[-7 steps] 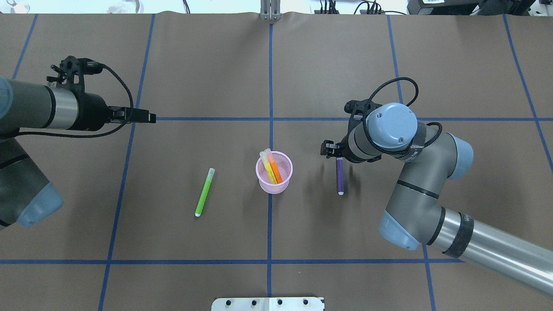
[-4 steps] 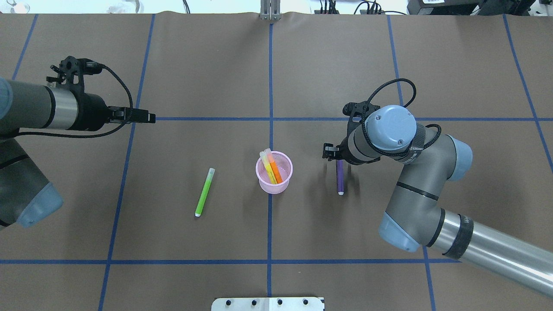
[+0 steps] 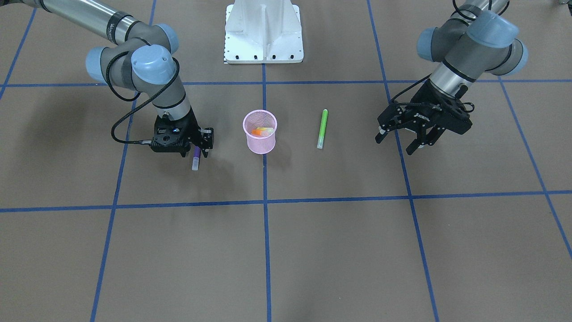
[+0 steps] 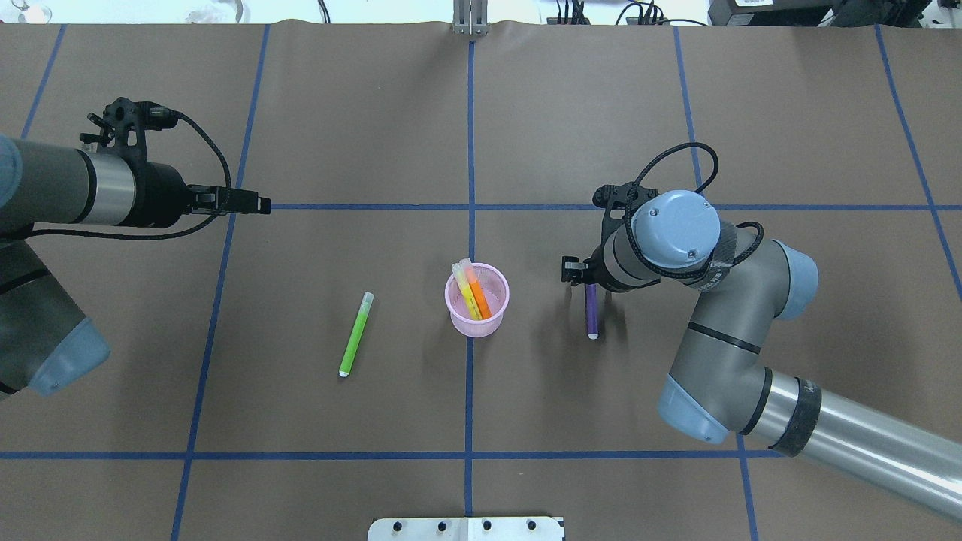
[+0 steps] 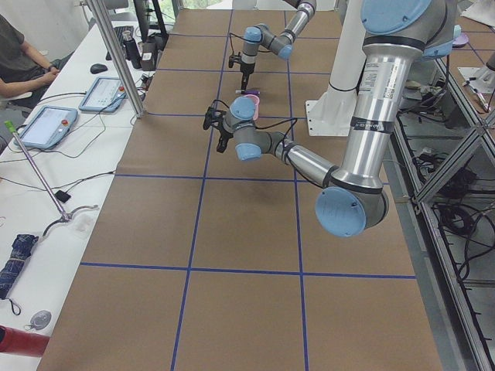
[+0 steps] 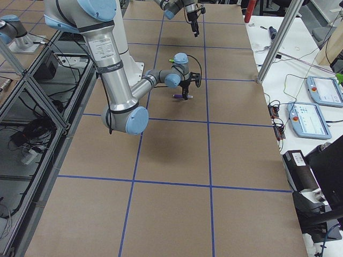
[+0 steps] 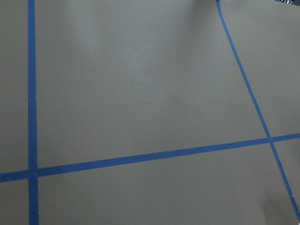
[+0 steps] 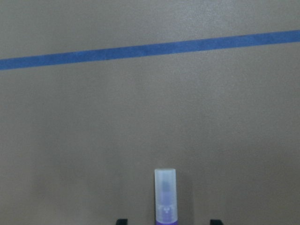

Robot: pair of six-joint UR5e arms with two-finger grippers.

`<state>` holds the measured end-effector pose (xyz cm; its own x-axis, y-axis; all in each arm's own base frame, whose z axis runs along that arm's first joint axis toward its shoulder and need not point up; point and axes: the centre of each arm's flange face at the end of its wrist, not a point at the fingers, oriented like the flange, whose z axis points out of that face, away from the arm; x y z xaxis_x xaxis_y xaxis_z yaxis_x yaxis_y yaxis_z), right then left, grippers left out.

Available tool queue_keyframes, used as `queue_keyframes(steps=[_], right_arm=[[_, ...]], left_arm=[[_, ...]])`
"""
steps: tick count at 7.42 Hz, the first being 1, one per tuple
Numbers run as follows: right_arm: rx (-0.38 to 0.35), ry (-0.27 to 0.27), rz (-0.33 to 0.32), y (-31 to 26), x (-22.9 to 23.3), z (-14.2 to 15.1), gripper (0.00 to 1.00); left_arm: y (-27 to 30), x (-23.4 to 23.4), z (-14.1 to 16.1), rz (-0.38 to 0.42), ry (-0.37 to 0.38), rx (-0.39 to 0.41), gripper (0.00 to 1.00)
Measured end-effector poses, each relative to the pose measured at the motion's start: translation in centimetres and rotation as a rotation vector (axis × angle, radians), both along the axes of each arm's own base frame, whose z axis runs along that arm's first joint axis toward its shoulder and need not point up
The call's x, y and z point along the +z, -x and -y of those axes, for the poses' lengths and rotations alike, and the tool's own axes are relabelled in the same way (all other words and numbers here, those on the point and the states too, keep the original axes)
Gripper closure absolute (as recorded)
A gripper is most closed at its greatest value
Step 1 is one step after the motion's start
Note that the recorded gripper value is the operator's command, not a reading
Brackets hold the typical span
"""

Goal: Collect pens into pen holder
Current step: 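Lower the right gripper onto the purple marker and close it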

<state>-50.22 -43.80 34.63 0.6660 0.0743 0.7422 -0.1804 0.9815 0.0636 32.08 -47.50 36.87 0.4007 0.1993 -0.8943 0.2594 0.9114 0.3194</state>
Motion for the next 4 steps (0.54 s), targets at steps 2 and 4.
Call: queue_keyframes(steps=[2,4], right_arm=[[-0.001,0.001,-0.003,0.05,0.16,-0.06,0.37],[-0.002,0.002,-0.004,0.08,0.25,-0.11,0.44]], left_arm=[[0.03,0.0,0.02,0.0,0.0,-0.001,0.02],[0.06,0.0,0.05,0.0,0.0,-0.002,0.02]])
